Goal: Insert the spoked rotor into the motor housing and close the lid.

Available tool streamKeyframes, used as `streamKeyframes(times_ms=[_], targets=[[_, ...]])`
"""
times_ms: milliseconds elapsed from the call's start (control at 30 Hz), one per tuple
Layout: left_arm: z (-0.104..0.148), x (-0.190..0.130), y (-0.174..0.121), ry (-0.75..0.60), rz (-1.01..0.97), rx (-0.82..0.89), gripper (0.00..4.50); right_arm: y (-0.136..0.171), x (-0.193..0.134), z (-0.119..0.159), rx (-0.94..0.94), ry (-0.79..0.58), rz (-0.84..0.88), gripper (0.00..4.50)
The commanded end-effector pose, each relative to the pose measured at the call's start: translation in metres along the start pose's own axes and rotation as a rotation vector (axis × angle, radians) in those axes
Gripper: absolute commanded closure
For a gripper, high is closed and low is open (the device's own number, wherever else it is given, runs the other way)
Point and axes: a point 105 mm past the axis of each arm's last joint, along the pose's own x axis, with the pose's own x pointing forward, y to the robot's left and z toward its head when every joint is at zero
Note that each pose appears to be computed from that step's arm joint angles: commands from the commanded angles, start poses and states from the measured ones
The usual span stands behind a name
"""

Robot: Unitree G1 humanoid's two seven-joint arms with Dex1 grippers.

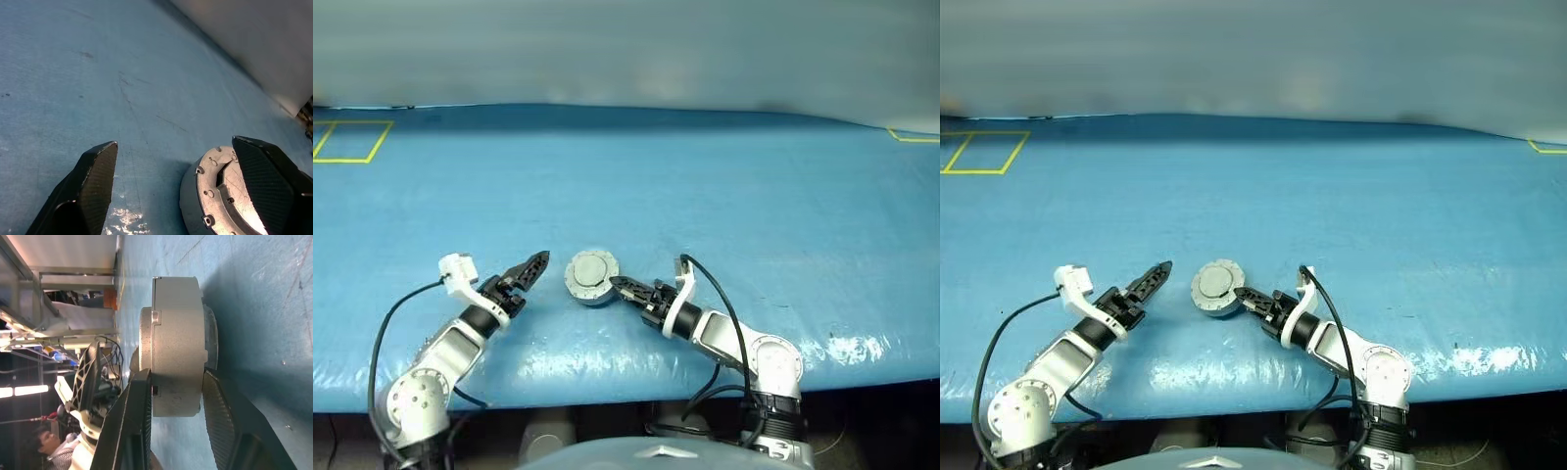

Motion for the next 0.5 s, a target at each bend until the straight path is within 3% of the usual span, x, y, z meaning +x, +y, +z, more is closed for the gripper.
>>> streamKeyframes(times_ms=[33,300,500], targets=[[0.008,-0.011,-0.018,-0.128,-0.081,-0.153,0.00,0.046,0.013,-0.004,0.065,-0.021,0.219,3.34],[-0.010,-0.012,-0.025,-0.203,-0.126,-0.427,0.00,0.075,0.019,0.000,0.068,-0.017,0.302,3.34],[-0.018,0.001,-0.043,-0.154,-0.213,-0.522,0.00,0.101,0.021,-0.002,0.042,0.004,0.369,3.34]])
